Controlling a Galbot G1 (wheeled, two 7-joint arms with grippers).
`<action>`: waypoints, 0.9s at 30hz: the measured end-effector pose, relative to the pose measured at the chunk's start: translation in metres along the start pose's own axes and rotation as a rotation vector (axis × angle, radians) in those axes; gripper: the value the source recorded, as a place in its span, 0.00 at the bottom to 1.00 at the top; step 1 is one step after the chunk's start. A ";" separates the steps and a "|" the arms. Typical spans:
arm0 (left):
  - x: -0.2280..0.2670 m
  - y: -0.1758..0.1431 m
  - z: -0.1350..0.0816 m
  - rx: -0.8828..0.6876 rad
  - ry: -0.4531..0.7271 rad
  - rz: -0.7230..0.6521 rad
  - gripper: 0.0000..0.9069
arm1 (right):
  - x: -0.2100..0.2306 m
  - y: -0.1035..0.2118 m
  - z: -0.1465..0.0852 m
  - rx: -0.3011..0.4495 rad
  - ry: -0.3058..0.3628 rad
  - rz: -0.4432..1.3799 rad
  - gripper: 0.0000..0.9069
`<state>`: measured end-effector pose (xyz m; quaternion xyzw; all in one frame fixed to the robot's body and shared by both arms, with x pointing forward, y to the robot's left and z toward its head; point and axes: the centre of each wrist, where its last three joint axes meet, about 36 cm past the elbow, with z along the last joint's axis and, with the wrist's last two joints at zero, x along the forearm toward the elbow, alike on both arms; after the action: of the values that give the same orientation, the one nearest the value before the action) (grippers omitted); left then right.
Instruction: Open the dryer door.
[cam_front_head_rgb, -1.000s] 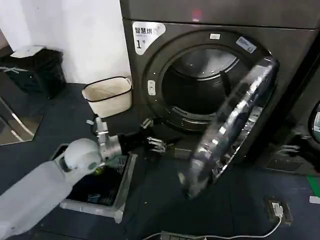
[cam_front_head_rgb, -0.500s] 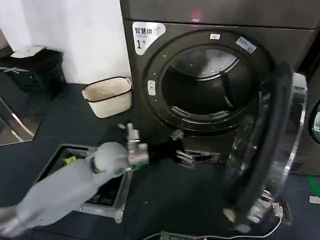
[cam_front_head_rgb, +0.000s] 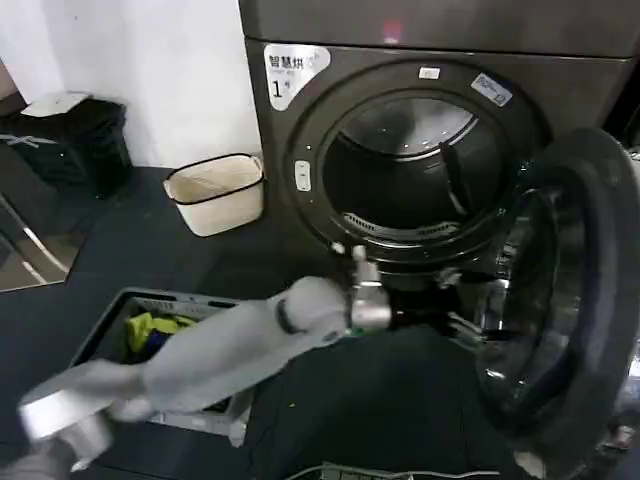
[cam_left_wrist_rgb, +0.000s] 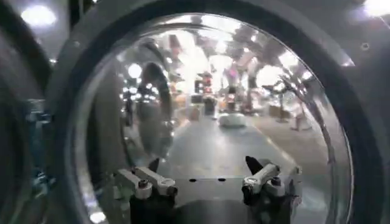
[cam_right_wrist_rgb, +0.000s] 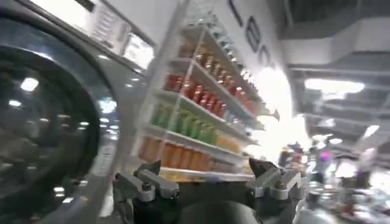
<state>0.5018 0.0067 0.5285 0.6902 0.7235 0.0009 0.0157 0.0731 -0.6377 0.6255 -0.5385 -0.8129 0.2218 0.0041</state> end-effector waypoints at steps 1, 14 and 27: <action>-0.008 -0.001 0.000 -0.001 -0.004 0.009 1.00 | 0.001 -0.005 -0.002 0.003 0.003 0.019 1.00; -0.114 0.000 -0.008 -0.029 -0.052 0.061 1.00 | 0.013 -0.057 -0.010 0.028 0.029 0.239 1.00; -0.130 0.041 0.018 -0.037 0.012 -0.125 1.00 | 0.017 -0.061 -0.011 0.021 0.007 0.232 1.00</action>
<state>0.5494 -0.1214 0.5141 0.6433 0.7650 0.0172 0.0244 0.0154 -0.6382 0.6541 -0.6296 -0.7428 0.2275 -0.0130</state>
